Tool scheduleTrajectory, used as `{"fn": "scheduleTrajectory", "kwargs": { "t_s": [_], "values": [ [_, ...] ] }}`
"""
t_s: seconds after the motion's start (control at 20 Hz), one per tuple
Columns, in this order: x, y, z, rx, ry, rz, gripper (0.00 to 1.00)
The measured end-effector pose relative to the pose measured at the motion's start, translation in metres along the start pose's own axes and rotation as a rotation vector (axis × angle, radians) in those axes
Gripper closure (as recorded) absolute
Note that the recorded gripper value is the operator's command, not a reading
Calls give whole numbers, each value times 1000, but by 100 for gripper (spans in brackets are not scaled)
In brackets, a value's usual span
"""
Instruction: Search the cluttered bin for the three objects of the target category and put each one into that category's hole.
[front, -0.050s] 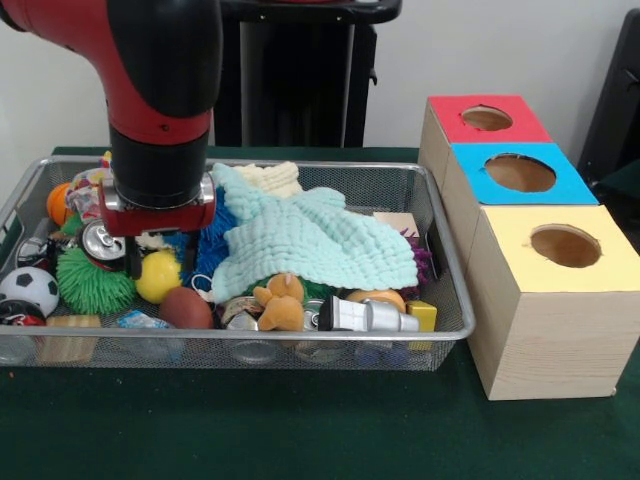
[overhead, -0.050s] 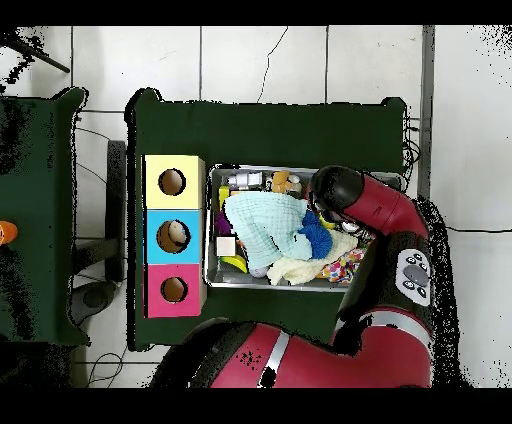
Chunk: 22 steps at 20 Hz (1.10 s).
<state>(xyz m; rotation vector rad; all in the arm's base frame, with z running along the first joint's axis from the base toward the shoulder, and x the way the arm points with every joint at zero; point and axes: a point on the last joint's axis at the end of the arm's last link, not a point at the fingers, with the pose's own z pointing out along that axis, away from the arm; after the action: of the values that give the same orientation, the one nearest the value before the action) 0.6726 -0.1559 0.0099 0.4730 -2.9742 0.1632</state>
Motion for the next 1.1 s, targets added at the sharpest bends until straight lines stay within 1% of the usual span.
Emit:
{"fn": "scheduleTrajectory", "kwargs": {
  "t_s": [0.25, 0.45, 0.6, 0.65, 0.85, 1.1],
  "values": [
    [-8, 6, 3, -5, -23, -9, 0],
    [-10, 9, 5, -2, -24, -28, 0],
    [-11, 10, 4, 6, -23, -47, 0],
    [-11, 11, 3, 14, -23, -62, 0],
    [-13, 12, -1, 26, -28, -93, 0],
    [-21, 11, -7, 34, -53, -129, 0]
  ]
}}
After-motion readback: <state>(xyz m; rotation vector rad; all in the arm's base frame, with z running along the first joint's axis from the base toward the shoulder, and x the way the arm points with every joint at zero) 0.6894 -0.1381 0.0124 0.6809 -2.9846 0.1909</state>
